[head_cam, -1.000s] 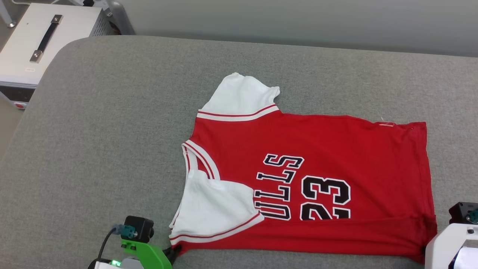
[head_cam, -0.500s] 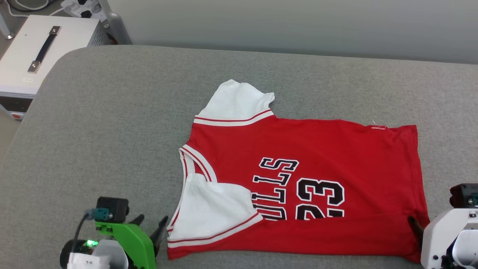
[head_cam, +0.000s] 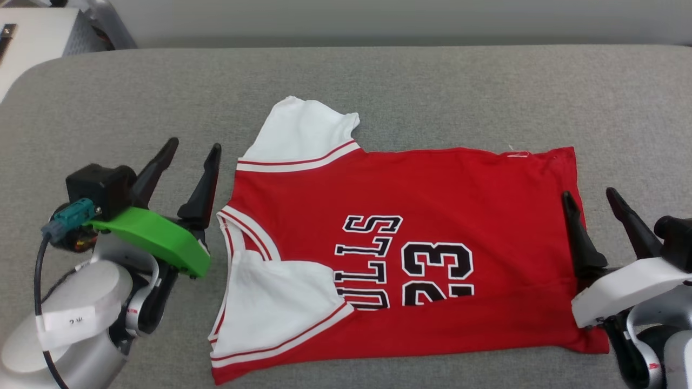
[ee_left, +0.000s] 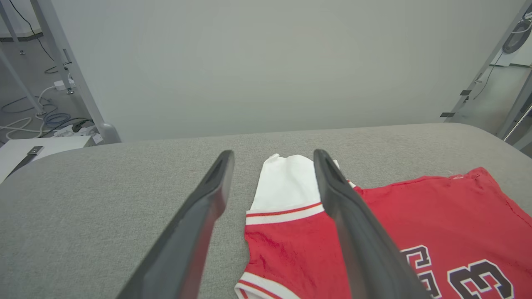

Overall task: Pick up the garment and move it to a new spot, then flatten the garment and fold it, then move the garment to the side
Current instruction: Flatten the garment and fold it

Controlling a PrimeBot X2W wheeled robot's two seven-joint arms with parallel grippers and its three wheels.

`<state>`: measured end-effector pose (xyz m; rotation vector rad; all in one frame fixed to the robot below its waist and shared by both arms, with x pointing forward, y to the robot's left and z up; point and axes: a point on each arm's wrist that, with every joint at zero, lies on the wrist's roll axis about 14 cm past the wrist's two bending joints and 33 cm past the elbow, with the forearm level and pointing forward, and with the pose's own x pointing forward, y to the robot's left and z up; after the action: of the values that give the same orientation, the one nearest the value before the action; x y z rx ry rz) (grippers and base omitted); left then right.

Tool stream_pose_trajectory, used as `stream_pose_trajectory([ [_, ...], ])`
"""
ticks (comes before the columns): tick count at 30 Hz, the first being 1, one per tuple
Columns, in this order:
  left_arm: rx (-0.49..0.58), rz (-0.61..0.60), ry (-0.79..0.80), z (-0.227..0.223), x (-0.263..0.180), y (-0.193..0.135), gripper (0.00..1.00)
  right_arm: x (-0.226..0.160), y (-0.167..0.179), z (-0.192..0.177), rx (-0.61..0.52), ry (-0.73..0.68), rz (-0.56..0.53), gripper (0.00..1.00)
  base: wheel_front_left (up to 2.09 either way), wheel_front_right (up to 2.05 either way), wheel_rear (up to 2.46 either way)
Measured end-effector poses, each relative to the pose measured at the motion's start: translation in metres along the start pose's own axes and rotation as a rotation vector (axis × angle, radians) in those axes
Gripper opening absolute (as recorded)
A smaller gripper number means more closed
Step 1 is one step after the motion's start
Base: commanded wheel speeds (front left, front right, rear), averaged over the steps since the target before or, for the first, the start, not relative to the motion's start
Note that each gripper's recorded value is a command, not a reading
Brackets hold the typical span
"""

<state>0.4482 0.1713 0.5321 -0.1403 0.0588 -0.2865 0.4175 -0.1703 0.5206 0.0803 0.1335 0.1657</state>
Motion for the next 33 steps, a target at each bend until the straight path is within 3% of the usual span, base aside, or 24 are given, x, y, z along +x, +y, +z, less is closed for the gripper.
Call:
stream_pose_trajectory([
  [9,0.142,-0.184,0.154,-0.017,0.079,-0.009,1.00,0.013,0.002,-0.016,0.063,-0.067,-0.010,1.00,0.00,0.00,0.00],
  [12,0.207,-0.250,0.282,-0.030,0.108,-0.009,1.00,0.019,0.000,-0.024,0.066,-0.058,-0.015,1.00,0.00,0.00,0.00],
  [22,0.256,-0.236,0.684,-0.103,0.157,0.015,1.00,0.032,-0.010,-0.048,0.073,-0.030,-0.050,1.00,0.00,0.00,0.00],
  [33,0.258,-0.260,0.827,-0.146,0.173,0.017,1.00,0.032,-0.020,-0.070,0.064,0.023,-0.081,1.00,0.00,0.00,0.00],
])
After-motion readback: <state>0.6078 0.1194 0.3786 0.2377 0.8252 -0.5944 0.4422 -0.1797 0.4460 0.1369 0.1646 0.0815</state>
